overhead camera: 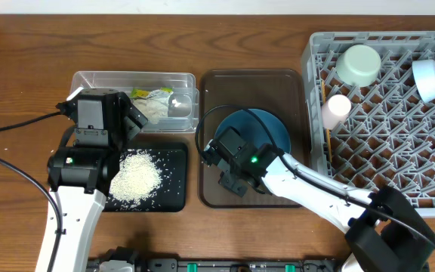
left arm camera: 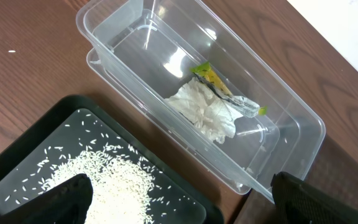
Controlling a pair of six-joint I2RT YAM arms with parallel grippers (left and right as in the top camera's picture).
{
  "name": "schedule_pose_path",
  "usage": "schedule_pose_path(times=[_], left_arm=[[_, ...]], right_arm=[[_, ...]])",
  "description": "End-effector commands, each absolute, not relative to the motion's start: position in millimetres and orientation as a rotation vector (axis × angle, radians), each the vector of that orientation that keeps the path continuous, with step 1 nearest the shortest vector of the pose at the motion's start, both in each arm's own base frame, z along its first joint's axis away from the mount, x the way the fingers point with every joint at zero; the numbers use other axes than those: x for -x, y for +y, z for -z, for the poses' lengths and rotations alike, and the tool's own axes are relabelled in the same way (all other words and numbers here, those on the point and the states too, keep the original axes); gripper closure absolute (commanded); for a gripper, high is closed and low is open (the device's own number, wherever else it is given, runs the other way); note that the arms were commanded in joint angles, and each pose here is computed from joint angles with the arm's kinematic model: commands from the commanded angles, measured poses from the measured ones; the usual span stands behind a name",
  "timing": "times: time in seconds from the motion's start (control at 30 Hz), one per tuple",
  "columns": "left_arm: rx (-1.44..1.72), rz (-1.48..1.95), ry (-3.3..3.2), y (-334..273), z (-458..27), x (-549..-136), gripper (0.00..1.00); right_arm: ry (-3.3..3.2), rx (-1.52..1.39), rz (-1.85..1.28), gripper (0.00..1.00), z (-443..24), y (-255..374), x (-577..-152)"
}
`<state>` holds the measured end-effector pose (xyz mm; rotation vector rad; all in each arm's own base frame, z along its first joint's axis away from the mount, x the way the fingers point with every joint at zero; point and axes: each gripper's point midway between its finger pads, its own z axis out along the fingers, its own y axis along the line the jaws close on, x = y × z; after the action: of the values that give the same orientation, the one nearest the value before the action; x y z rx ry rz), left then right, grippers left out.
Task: Sort waste into correct bins and load items into the dishwasher rack
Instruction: 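Grasp the blue bowl rim with the right gripper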
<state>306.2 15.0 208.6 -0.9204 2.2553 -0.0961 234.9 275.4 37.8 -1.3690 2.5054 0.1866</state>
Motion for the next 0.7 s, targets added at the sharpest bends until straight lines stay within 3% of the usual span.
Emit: schedule_pose_path(times=[0.0,0.5,0.67], left_arm=[[0.926,0.066,2.252,19.8,-207.7,-305.7,0.05],[0.926,0.066,2.252,19.8,-207.7,-305.7,0.05],[0.926,0.066,2.252,19.8,-207.7,-305.7,0.05]], right_arm=[[2.499,1.375,-0.163,0.81,-36.9,274.4,-235.7],[2.502,1.376,-0.156,0.85,-36.5,273.2,-235.4],[2.508,1.379,-0.153,0.99,-36.2,272.1,-234.6]])
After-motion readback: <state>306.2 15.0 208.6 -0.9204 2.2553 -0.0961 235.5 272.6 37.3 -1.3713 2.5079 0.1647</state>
